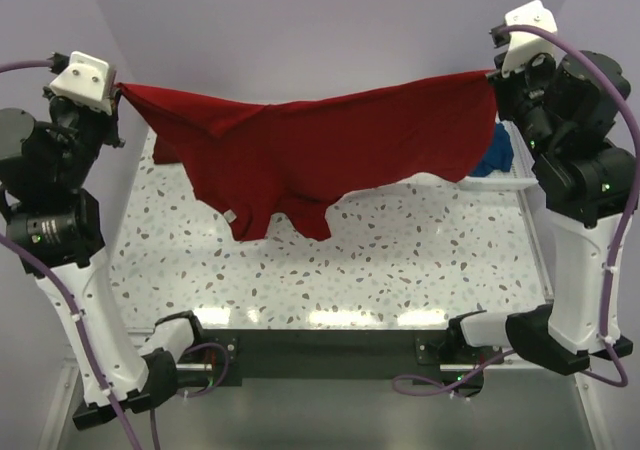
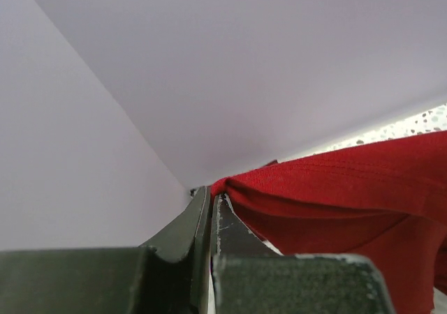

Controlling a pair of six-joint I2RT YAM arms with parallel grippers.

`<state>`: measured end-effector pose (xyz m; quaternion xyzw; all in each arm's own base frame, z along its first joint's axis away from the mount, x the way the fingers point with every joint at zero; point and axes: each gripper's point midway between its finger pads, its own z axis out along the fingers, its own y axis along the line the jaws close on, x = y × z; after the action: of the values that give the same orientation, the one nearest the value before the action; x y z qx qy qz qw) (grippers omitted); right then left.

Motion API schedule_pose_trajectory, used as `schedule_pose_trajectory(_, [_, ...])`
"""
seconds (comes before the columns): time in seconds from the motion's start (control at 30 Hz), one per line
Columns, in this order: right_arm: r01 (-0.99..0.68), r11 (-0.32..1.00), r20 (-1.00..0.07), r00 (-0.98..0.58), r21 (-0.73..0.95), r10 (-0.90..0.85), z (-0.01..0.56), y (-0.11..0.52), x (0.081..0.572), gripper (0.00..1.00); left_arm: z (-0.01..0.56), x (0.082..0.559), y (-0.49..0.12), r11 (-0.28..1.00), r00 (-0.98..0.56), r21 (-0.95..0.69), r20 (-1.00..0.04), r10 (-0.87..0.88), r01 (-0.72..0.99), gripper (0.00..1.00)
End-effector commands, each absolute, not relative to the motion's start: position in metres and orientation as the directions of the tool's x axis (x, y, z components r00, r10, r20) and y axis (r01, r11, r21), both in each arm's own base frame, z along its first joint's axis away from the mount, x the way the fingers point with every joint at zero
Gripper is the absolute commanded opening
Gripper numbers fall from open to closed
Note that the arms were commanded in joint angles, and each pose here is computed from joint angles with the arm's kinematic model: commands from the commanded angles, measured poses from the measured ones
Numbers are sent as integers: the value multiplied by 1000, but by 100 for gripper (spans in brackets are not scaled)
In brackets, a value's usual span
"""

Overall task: Fold and stack the t-shirts
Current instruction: Flatten the tshirt out

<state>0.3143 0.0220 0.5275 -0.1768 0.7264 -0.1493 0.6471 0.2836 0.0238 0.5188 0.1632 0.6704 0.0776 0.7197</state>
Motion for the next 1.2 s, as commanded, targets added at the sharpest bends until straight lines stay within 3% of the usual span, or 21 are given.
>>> schedule_pose_trajectory(0.0, [40, 896, -897, -9, -441, -441, 566, 8, 302, 0, 570, 262, 20, 930, 213, 364, -914, 347, 47, 0])
schedule_pose_trajectory(0.17, [39, 899, -899, 6, -437, -437, 572, 11, 308, 0, 566, 279, 8, 922, 148, 343, -936, 319, 179, 0])
schedule_pose_trajectory(0.3, [12, 893, -893, -27, -449, -449, 549, 22, 343, 0, 545, 302, 8, 921, 97, 307, -951, 292, 240, 0])
schedule_pose_trajectory(0.43, [-1, 901, -900, -55, -433, -433, 527, 37, 397, 0, 537, 349, 18, 930, 99, 262, -965, 245, 257, 0])
schedule_pose_trajectory(0.57, [22, 916, -915, -64, -401, -399, 512, 54, 471, 0, 526, 437, 33, 938, 89, 200, -979, 182, 283, 0])
schedule_pose_trajectory(0.6, [78, 928, -930, 10, -365, -367, 544, 51, 471, 0, 566, 440, 35, 938, 193, 236, -963, 189, 253, 0])
schedule_pose_trajectory(0.67, [120, 936, -938, 67, -330, -339, 559, 53, 487, 0, 574, 475, 43, 953, 228, 171, -967, 114, 251, 0])
schedule_pose_trajectory(0.7, [164, 938, -940, 108, -305, -324, 566, 52, 500, 0, 617, 467, 40, 951, 365, 210, -924, 117, 228, 0])
schedule_pose_trajectory(0.77, [232, 935, -925, 210, -267, -317, 598, 44, 494, 0, 639, 468, 45, 966, 452, 165, -890, 59, 200, 0])
schedule_pose_trajectory(0.8, [277, 940, -894, 340, -200, -291, 639, 37, 475, 0, 666, 456, 46, 969, 552, 191, -831, 73, 159, 0])
schedule_pose_trajectory(0.9, [306, 944, -845, 466, -126, -264, 675, 29, 450, 0, 721, 411, 50, 978, 722, 195, -687, 85, 70, 0])
schedule_pose_trajectory(1.07, [272, 961, -721, 655, -55, -227, 737, 25, 392, 0, 775, 342, 62, 982, 862, 181, -488, 138, -55, 0])
schedule_pose_trajectory(1.13, [276, 955, -718, 643, -107, -266, 733, 29, 393, 0, 781, 328, 55, 973, 876, 220, -452, 168, -74, 0])
schedule_pose_trajectory(1.17, [250, 956, -719, 635, -156, -283, 727, 38, 400, 0, 764, 344, 54, 966, 855, 253, -487, 177, -56, 0])
